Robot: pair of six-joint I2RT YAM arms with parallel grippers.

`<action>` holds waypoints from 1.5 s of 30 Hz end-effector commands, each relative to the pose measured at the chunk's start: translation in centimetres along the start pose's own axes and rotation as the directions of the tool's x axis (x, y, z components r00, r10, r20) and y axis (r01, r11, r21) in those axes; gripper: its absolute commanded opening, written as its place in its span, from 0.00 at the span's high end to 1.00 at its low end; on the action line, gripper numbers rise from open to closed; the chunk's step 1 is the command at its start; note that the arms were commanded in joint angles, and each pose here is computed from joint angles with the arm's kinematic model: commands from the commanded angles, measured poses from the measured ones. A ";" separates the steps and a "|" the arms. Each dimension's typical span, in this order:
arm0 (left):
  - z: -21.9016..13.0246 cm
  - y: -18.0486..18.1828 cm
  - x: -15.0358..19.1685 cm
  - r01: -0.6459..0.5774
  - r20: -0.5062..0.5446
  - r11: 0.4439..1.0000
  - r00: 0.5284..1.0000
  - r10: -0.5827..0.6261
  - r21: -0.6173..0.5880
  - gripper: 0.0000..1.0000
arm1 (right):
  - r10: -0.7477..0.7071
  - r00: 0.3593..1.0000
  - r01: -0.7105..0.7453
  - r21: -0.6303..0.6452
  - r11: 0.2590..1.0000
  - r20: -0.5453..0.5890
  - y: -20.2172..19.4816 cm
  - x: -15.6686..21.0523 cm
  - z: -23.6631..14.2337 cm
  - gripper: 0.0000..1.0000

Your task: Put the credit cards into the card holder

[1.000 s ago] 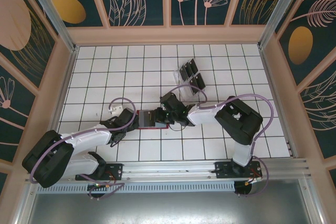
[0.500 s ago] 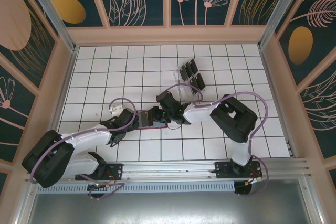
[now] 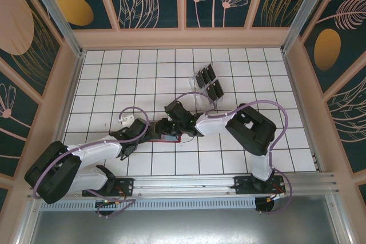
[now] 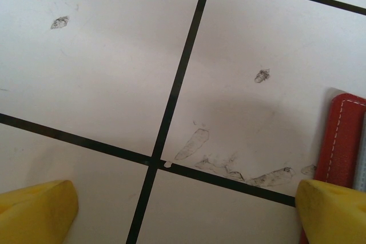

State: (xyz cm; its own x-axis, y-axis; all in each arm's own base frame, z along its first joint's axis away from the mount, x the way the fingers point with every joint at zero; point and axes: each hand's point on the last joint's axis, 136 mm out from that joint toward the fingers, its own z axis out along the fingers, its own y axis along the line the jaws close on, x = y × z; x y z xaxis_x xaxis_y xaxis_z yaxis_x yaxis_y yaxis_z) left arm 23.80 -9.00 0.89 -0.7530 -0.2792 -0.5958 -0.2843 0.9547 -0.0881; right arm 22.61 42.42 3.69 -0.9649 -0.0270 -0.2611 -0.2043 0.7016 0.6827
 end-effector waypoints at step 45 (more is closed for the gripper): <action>-0.5 -4.3 1.1 0.025 -0.100 0.982 0.995 -0.006 0.189 0.01 | -0.073 0.996 0.069 0.069 0.995 0.056 -3.1 -2.6 -3.9 0.55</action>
State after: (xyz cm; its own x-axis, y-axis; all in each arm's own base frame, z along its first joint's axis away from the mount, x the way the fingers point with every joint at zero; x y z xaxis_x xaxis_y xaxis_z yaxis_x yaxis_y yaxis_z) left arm 24.02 -9.80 1.26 -0.7645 -0.2702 -0.5852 -0.2567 0.9604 -0.1080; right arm 24.94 36.88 4.25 -0.9450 -0.0262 -0.3260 -0.2356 0.7459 0.6230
